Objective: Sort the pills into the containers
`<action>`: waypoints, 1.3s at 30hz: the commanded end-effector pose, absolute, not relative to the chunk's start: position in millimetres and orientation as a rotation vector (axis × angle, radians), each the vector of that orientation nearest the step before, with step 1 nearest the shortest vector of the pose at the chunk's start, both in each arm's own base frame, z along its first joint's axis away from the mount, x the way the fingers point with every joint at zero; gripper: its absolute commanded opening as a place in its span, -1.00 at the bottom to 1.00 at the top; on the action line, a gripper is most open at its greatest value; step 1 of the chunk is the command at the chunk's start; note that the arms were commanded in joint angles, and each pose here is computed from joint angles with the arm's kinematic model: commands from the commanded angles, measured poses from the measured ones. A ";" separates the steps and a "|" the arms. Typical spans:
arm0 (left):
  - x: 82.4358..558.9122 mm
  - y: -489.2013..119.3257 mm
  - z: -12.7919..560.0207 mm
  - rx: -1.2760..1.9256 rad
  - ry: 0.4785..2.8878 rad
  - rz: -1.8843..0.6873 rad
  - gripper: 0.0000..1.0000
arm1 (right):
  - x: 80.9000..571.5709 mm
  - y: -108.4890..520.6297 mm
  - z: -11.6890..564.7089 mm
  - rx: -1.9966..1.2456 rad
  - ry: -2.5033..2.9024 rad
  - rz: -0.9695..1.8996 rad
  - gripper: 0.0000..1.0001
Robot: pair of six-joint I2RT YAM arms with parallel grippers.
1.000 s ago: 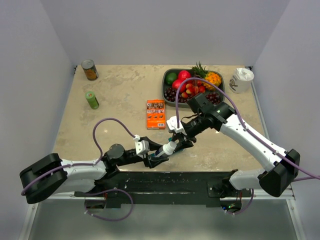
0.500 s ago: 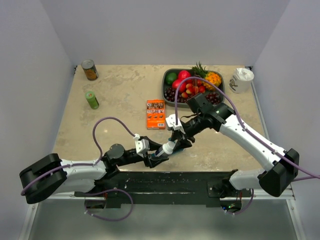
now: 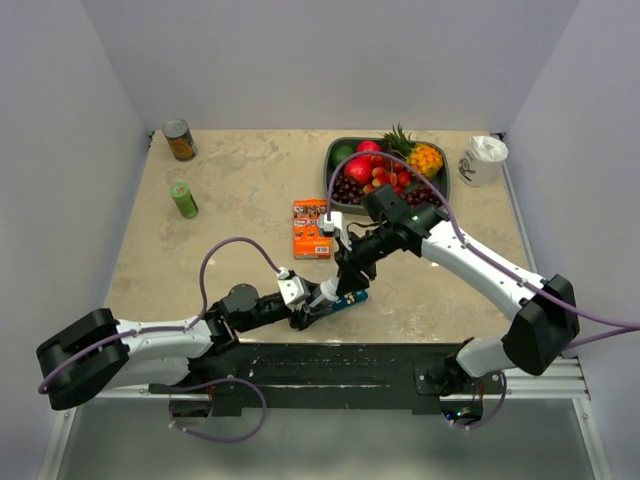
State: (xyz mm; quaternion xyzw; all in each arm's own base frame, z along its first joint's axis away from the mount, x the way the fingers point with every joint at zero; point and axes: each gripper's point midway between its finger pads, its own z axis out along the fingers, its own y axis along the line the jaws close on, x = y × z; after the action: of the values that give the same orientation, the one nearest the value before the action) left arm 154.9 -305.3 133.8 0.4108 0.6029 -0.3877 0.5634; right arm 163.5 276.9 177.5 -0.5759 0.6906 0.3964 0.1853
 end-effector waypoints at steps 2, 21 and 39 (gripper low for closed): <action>195.5 -309.9 238.7 0.714 1.145 -0.806 -1.00 | 197.4 297.3 169.2 -1.166 2.255 1.061 -0.74; 184.3 -305.3 200.2 0.778 1.219 -0.828 -1.00 | 202.4 296.4 225.7 -1.160 2.091 1.277 0.61; 145.3 -296.9 182.7 0.929 1.247 -0.953 -1.00 | 148.1 248.8 264.1 -1.968 1.261 1.069 0.98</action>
State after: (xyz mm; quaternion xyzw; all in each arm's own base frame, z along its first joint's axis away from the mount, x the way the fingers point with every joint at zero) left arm 160.2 -293.6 178.9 0.3827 0.5581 -0.3841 0.6281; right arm 186.5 266.0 250.6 -0.6091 0.6322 0.3948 0.2709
